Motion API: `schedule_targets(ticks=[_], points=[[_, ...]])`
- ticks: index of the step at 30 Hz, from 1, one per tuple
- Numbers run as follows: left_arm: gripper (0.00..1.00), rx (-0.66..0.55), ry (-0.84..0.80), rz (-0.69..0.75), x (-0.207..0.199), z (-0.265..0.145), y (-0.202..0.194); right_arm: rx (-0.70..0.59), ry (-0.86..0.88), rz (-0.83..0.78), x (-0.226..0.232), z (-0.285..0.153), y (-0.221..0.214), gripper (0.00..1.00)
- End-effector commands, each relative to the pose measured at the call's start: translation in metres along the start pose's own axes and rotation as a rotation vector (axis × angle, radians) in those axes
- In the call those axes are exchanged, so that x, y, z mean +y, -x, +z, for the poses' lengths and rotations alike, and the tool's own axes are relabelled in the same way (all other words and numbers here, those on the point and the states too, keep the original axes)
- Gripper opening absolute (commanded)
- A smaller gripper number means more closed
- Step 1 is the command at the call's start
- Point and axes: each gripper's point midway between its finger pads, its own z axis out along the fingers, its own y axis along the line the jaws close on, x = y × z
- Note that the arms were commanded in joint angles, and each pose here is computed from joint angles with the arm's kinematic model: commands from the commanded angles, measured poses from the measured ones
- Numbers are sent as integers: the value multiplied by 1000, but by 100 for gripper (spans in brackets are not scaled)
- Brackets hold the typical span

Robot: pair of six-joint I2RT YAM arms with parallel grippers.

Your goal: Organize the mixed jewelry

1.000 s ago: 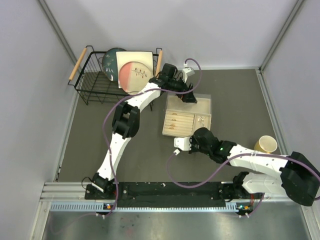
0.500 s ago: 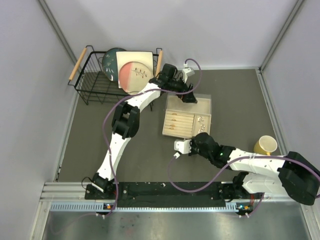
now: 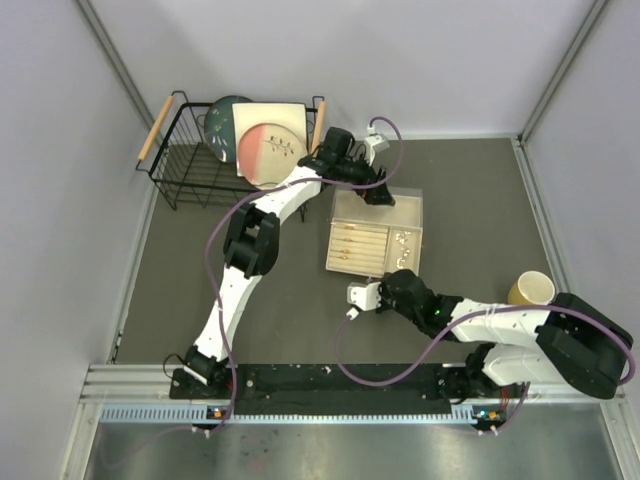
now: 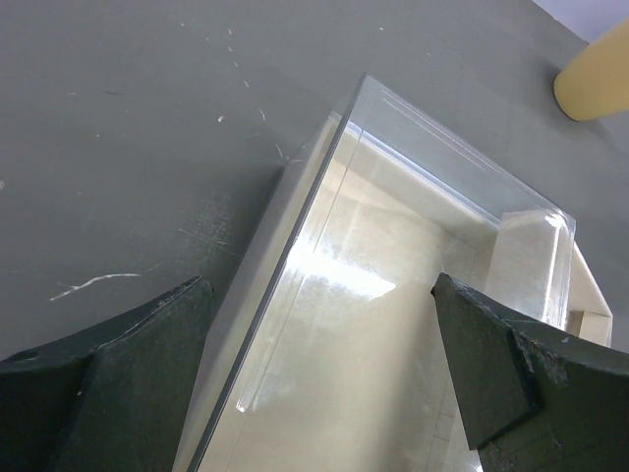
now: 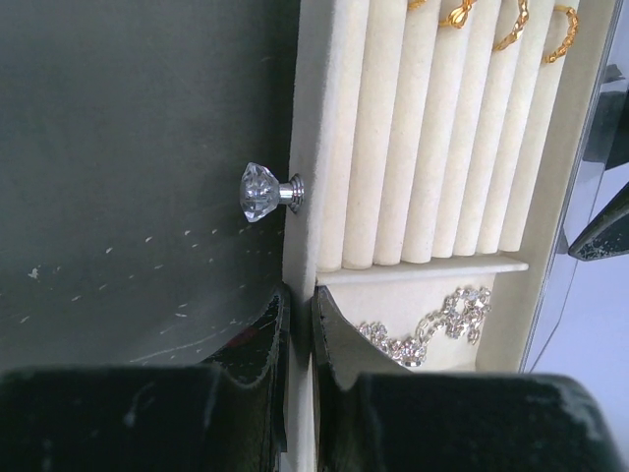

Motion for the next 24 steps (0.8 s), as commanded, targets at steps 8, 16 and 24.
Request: schedule_targets(ticks=[8,16,24], points=[[98,41,-5,-51,0,-1,-23,-115,-206,111,-84,-20,47,0],[97,45,-10,-55,-3,-1,-25,-108,-207,135,-98,-29,51,0],[96,50,-13,-62,-4,1,-28,-124,-215,195,-111,-30,50,0]])
